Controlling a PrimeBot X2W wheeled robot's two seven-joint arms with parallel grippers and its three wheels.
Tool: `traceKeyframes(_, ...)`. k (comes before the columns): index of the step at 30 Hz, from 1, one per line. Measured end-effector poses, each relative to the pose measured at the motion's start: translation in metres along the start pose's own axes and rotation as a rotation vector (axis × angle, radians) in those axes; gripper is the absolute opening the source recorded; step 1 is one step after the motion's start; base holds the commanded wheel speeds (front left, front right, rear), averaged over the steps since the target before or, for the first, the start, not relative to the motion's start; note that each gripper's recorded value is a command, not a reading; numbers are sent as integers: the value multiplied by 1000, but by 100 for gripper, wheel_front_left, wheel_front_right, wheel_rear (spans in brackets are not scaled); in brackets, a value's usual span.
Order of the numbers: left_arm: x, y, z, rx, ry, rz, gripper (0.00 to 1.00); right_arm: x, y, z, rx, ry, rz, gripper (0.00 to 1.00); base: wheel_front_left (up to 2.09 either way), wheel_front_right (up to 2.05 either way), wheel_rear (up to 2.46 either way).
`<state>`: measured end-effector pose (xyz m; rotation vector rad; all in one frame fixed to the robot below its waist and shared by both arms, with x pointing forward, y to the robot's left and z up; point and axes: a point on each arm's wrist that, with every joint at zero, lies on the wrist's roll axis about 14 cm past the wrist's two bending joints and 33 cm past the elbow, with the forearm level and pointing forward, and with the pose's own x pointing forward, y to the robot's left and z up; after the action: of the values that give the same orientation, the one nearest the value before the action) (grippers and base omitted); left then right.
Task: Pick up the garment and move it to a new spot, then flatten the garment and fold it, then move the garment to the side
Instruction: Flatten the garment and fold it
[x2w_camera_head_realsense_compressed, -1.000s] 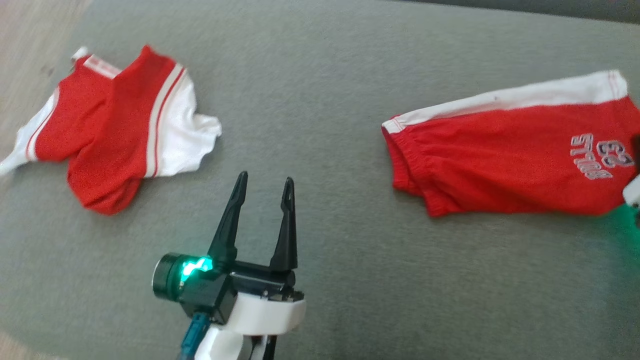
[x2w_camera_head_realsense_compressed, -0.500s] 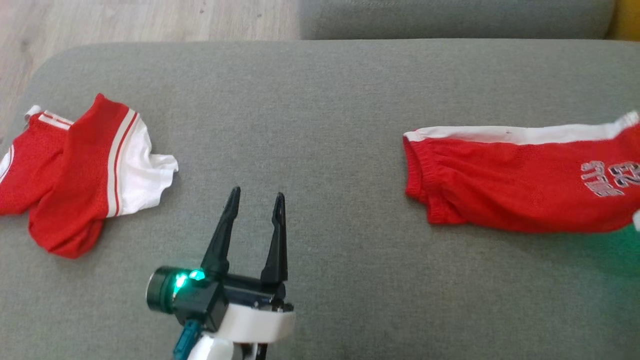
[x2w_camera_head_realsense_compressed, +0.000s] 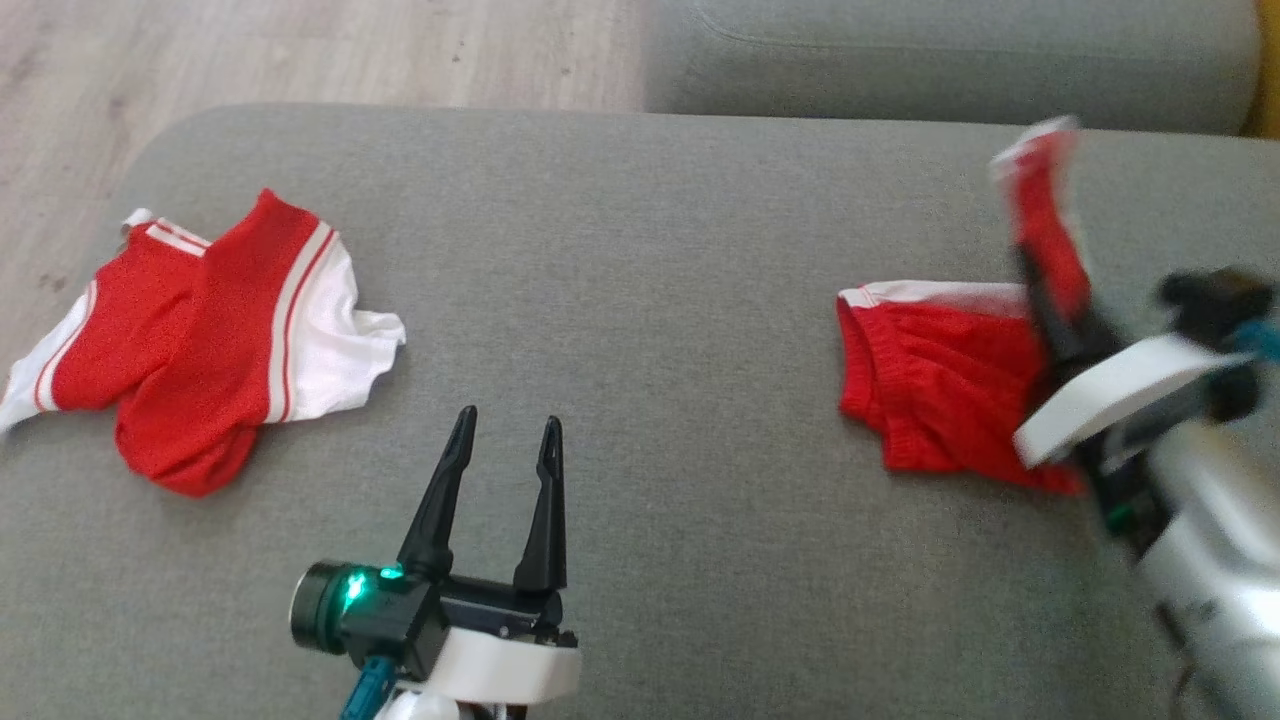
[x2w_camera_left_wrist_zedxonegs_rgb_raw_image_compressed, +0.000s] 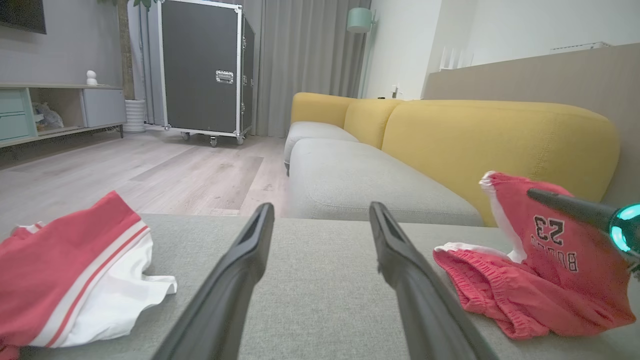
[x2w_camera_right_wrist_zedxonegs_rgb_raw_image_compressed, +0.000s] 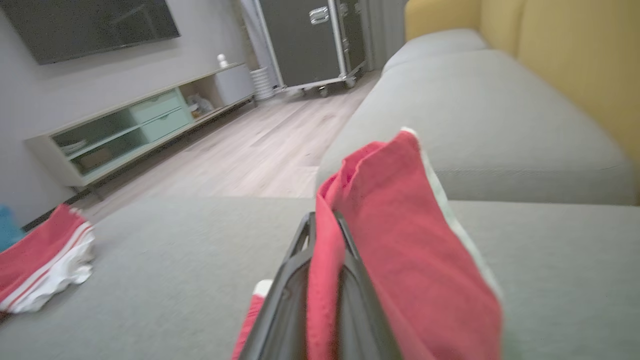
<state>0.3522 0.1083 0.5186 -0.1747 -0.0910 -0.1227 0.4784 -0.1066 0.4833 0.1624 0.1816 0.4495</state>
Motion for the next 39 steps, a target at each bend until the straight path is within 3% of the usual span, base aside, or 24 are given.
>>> traceKeyframes(3, -4, 3, 2, 1, -4, 11, 100, -2, 32, -22, 31, 50, 65, 0, 0, 0, 0)
traceKeyframes(4, -5, 4, 3, 2, -9, 15, 100, -5, 47, -35, 48, 81, 94, 9, 0, 0, 0)
traceKeyframes(5, -6, 5, 5, 3, -14, 18, 100, -9, 60, -47, 67, 110, 115, 49, 0, 0, 0)
traceKeyframes(6, -7, 5, 7, 3, -19, 21, 100, -14, 68, -57, 80, 131, 125, 100, 0, 0, 0)
traceKeyframes(9, -12, 8, 9, -9, -26, 35, 100, -24, 70, -62, 92, 104, 114, 100, 0, 0, 0)
traceKeyframes(13, -22, 16, 14, -20, -42, 73, 100, -33, 58, -34, 54, -10, 75, 100, 0, 0, 0)
traceKeyframes(19, -44, 26, 9, -30, -27, 122, 100, -80, 28, -5, 9, -175, -80, 100, 0, 0, 0)
traceKeyframes(26, -69, 44, 3, -7, -8, 175, 100, -138, 27, -25, -19, -182, -196, 100, 0, 0, 0)
traceKeyframes(39, -82, 51, -13, 68, 52, 153, 100, -157, 35, -28, -53, -190, -209, 100, 0, 0, 0)
